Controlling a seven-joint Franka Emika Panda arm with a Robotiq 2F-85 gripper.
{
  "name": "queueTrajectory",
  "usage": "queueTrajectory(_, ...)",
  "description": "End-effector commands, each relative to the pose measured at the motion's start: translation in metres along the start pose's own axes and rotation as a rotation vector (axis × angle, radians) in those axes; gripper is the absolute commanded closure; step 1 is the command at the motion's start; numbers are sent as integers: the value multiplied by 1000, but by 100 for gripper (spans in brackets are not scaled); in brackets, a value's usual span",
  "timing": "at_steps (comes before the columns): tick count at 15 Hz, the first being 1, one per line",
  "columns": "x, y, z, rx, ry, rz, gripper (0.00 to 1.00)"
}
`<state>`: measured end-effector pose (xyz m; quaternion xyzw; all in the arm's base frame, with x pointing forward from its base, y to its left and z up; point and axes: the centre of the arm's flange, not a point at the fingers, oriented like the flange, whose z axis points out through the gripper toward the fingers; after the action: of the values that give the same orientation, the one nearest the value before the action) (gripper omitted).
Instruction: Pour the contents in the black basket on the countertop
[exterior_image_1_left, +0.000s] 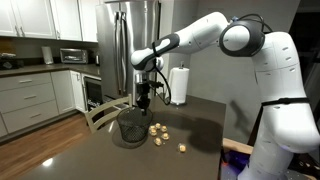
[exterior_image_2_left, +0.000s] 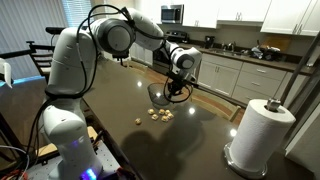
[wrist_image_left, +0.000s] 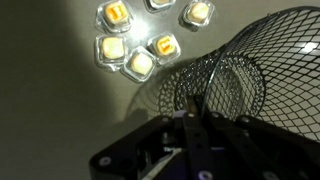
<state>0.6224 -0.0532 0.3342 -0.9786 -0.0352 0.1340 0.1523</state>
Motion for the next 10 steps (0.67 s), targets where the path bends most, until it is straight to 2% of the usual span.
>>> queueTrajectory(1,15,5,-5,-20,-16,17,99)
queueTrajectory(10,28,12,4,-34,-31,21,99)
